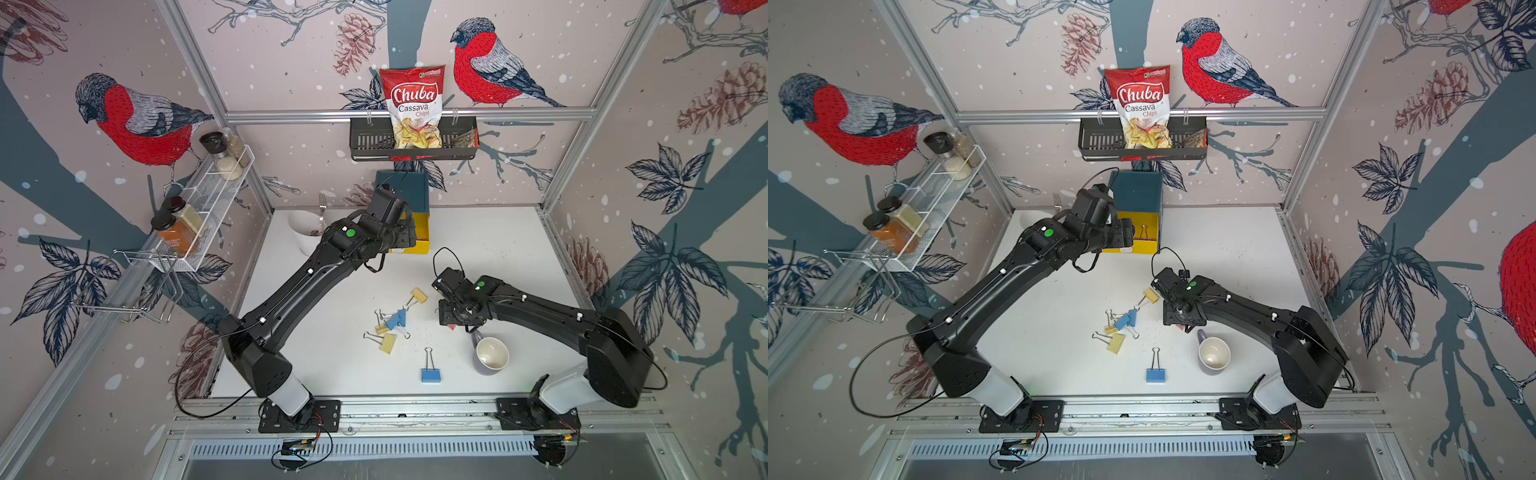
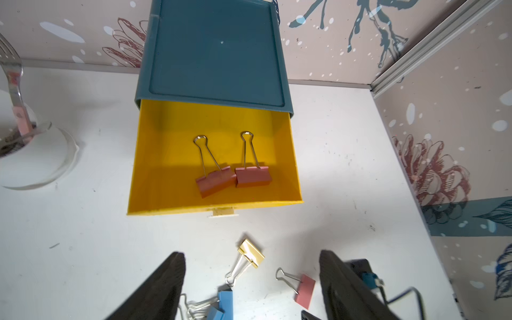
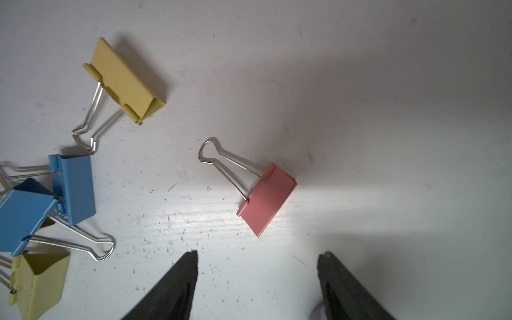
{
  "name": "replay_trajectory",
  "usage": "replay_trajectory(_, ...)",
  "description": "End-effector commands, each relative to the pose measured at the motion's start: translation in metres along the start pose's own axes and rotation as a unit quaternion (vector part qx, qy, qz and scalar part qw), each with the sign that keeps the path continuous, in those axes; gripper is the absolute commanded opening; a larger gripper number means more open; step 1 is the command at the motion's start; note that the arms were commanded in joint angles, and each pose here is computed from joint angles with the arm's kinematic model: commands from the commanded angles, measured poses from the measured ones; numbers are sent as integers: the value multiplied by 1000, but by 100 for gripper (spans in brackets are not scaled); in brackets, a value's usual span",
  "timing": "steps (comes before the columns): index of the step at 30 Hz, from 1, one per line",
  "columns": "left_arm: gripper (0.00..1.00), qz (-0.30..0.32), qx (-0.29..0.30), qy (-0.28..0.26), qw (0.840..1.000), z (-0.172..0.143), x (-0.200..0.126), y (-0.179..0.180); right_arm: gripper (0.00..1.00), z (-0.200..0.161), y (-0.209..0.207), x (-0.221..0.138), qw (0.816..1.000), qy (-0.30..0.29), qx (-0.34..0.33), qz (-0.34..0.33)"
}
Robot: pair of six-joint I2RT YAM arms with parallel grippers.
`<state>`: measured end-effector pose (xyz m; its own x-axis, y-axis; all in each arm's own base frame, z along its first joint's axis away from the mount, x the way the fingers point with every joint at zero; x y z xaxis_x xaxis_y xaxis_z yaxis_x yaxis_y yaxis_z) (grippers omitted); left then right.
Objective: Put the binder clips in the drawer according to color
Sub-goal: Adjust the distractor at the center of the board.
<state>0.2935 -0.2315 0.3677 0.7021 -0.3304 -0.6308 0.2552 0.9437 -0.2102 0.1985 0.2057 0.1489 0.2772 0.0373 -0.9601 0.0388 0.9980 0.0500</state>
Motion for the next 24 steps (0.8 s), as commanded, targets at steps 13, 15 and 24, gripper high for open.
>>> replay_trajectory(13, 78, -18, -50, -44, 998, -25, -21, 6, 67, -17, 4, 44, 998, 31, 49, -40)
replay_trajectory(15, 78, -19, -51, -47, 997, -25, -23, 6, 66, -15, 4, 46, 997, 29, 54, -42)
replay_trajectory(24, 78, -20, -49, -44, 998, -29, -24, 7, 62, -6, 4, 59, 996, 25, 70, -43)
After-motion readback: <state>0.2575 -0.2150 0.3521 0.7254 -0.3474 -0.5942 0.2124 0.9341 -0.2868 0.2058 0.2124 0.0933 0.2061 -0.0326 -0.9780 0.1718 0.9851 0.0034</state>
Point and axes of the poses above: each gripper's point midway between its finger pads, its own x axis out along the fingers, its own y axis along the line the jaws close on, z = x × y, the point moved 8 cm from there along -x, back along the fingers, and after that the axes turned 7 degrees about x, right-handed, at the moved point
